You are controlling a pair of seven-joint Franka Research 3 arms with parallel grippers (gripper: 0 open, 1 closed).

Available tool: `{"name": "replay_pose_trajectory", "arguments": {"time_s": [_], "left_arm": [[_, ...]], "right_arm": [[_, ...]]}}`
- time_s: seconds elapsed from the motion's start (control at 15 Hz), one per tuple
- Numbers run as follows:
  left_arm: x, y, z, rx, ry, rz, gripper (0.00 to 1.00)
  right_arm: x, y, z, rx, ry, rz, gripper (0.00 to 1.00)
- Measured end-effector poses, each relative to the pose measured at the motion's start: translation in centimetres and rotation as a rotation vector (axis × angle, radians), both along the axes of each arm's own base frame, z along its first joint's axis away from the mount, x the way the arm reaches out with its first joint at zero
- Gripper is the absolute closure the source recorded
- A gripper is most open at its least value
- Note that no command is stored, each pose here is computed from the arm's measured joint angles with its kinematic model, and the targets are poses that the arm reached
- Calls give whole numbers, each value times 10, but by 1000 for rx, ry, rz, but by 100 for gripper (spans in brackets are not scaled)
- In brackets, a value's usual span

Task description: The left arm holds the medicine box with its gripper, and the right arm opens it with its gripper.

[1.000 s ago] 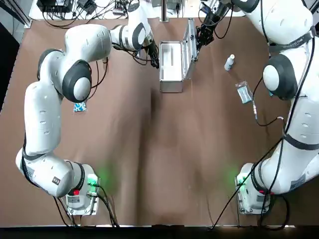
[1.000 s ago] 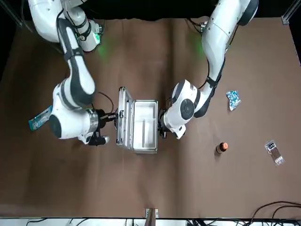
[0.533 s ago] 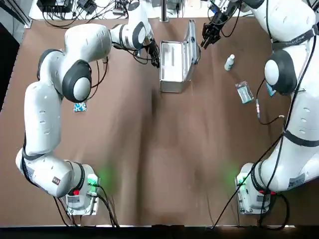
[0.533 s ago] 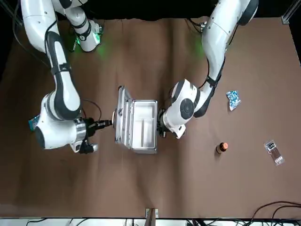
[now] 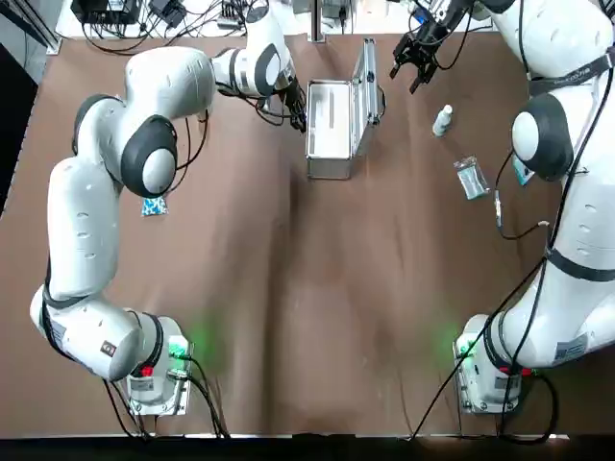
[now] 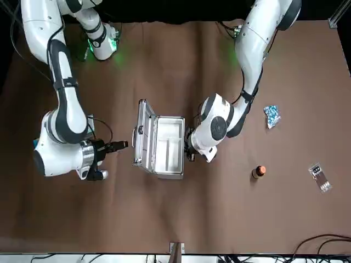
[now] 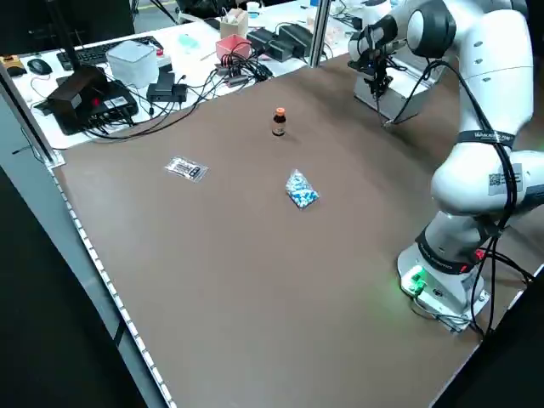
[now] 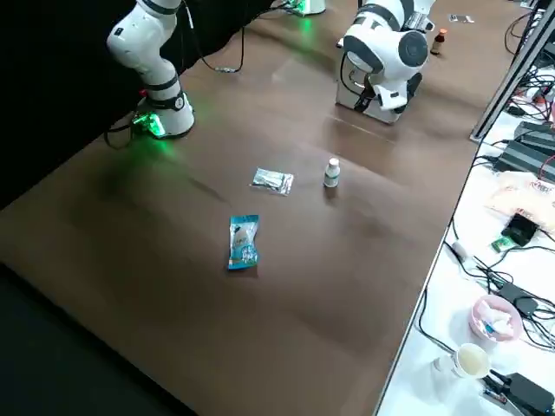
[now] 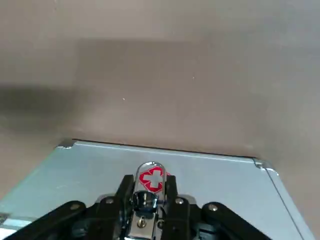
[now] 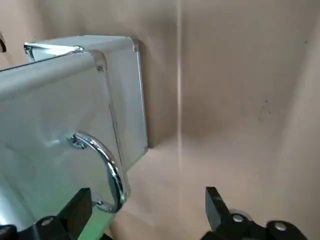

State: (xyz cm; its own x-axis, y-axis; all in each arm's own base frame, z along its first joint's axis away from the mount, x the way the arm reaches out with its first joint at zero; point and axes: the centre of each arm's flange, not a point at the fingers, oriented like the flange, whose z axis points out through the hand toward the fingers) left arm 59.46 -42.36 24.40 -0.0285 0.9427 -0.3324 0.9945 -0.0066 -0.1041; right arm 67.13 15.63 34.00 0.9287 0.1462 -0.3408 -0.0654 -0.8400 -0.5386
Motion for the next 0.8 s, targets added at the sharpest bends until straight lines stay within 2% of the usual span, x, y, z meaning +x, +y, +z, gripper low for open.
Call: {"name": "replay_pose_trajectory", "arguments": {"time_s": [0.13, 0.4, 0.67, 0.73, 0.8], "left_arm": [[0, 0, 0, 0, 0, 0, 70], [0, 0, 0, 0, -1, 1, 65], [2, 3, 0, 5, -5, 2, 32], [3, 5, 0, 14, -3, -4, 14], [4, 7, 1, 23, 1, -9, 5]], "right_arm": [[8, -25, 14, -20, -21, -3, 0], [23, -112, 88, -179, -166, -14, 0], [-2, -181, 195, -336, -306, -52, 0], [-18, -193, 235, -426, -351, -43, 0], [-28, -196, 249, -454, -350, -35, 0]]}}
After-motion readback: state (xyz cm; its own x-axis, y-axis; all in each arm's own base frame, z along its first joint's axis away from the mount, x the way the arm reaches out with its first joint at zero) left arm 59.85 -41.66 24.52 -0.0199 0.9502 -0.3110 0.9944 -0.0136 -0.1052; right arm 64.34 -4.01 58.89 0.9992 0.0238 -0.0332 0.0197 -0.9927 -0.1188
